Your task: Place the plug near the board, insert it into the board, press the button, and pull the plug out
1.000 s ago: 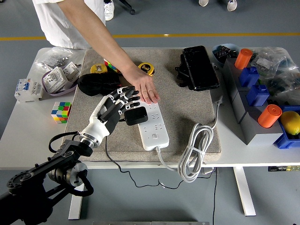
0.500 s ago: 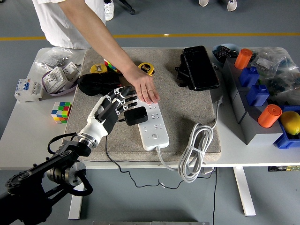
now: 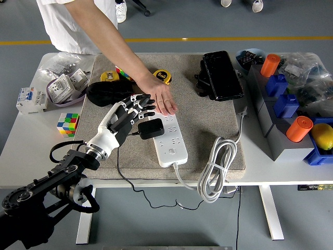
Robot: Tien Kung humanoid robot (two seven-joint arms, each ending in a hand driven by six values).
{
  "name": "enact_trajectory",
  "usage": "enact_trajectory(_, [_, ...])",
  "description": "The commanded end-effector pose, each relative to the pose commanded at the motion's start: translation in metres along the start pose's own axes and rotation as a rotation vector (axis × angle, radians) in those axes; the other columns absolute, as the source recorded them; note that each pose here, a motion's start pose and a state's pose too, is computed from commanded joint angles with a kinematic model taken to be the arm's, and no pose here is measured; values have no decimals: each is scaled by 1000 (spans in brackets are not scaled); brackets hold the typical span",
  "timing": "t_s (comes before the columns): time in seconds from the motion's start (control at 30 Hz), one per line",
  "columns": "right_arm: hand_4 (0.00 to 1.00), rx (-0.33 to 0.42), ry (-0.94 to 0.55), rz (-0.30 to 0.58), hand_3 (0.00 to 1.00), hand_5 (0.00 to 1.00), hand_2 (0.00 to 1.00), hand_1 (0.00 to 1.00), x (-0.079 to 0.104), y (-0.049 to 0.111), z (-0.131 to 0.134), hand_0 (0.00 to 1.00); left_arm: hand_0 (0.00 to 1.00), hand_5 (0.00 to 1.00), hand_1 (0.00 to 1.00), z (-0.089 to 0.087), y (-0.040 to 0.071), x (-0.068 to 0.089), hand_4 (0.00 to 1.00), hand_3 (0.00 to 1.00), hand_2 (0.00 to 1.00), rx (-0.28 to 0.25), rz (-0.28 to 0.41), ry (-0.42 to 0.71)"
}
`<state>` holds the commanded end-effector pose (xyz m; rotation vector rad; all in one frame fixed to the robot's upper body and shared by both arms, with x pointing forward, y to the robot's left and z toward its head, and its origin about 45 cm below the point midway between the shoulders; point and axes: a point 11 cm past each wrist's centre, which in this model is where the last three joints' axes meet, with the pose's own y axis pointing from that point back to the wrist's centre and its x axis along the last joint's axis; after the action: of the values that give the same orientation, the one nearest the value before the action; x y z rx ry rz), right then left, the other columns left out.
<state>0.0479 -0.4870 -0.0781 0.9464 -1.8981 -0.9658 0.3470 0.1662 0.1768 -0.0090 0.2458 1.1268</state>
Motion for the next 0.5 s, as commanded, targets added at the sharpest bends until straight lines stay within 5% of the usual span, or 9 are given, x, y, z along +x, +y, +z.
enact_trajectory(0.03, [993,0,1,1,550,533,628,660,1,0,0,641,303,235,440,5,-1,-4,866,619,525,10,-26,-33])
enact_trajectory(0.07, [994,-1,2,2,550,533,628,660,2,0,0,641,182,14,351,11,-2,-9,705,666,423,20,-59,-75])
enact_trajectory(0.23, [994,0,1,5,550,533,628,660,3,0,0,641,182,14,351,25,-2,-43,705,666,423,110,-267,-319])
enact_trajectory(0.27, [994,0,0,5,550,533,628,661,4,0,0,641,121,2,166,23,-1,-48,602,810,256,139,-299,-381])
enact_trajectory(0.43, [994,2,-2,4,550,533,628,661,3,0,-1,641,121,2,166,12,-2,-59,602,810,256,211,-381,-647])
enact_trajectory(0.47, [994,1,-6,4,550,533,628,660,3,0,0,641,76,2,45,10,-3,-61,734,825,157,218,-393,-700])
enact_trajectory(0.5, [994,0,-7,4,550,533,628,660,3,0,0,641,76,2,45,8,-4,-62,734,825,157,223,-400,-756])
